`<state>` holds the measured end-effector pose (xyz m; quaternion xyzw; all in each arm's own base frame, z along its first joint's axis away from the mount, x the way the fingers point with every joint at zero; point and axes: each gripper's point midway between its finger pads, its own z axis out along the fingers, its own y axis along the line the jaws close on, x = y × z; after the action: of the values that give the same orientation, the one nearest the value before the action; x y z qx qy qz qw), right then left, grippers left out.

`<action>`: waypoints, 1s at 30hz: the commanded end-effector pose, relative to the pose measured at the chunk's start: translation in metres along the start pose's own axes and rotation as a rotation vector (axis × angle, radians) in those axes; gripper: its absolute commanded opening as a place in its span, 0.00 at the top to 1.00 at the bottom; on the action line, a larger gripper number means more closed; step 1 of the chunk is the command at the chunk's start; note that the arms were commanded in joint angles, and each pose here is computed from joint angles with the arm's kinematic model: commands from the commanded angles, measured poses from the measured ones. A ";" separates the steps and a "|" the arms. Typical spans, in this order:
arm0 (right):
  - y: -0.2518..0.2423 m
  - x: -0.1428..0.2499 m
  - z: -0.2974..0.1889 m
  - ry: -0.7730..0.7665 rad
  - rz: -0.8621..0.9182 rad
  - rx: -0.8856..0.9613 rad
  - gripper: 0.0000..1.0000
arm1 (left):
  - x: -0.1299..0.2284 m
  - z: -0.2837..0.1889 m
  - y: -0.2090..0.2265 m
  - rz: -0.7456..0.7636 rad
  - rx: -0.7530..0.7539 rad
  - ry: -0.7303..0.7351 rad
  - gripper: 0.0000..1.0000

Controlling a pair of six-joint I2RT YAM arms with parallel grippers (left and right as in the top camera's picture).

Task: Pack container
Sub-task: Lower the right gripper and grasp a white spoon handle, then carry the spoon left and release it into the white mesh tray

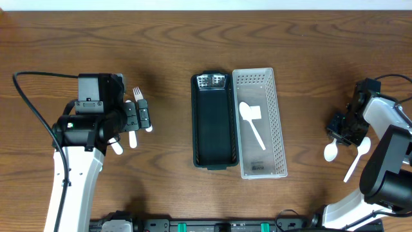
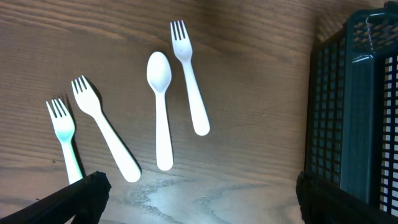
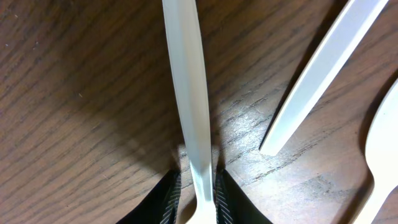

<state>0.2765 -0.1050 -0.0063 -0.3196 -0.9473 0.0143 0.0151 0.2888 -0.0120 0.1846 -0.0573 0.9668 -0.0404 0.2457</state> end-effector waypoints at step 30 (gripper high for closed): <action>0.176 0.023 -0.206 -0.445 -0.530 -0.325 0.99 | -0.004 -0.002 0.003 -0.005 -0.013 -0.009 0.02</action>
<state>0.3735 0.0129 0.1785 -0.1184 -0.9660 -0.0544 -0.2235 0.2886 -0.0120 0.1845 -0.0573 0.9669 -0.0404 0.2452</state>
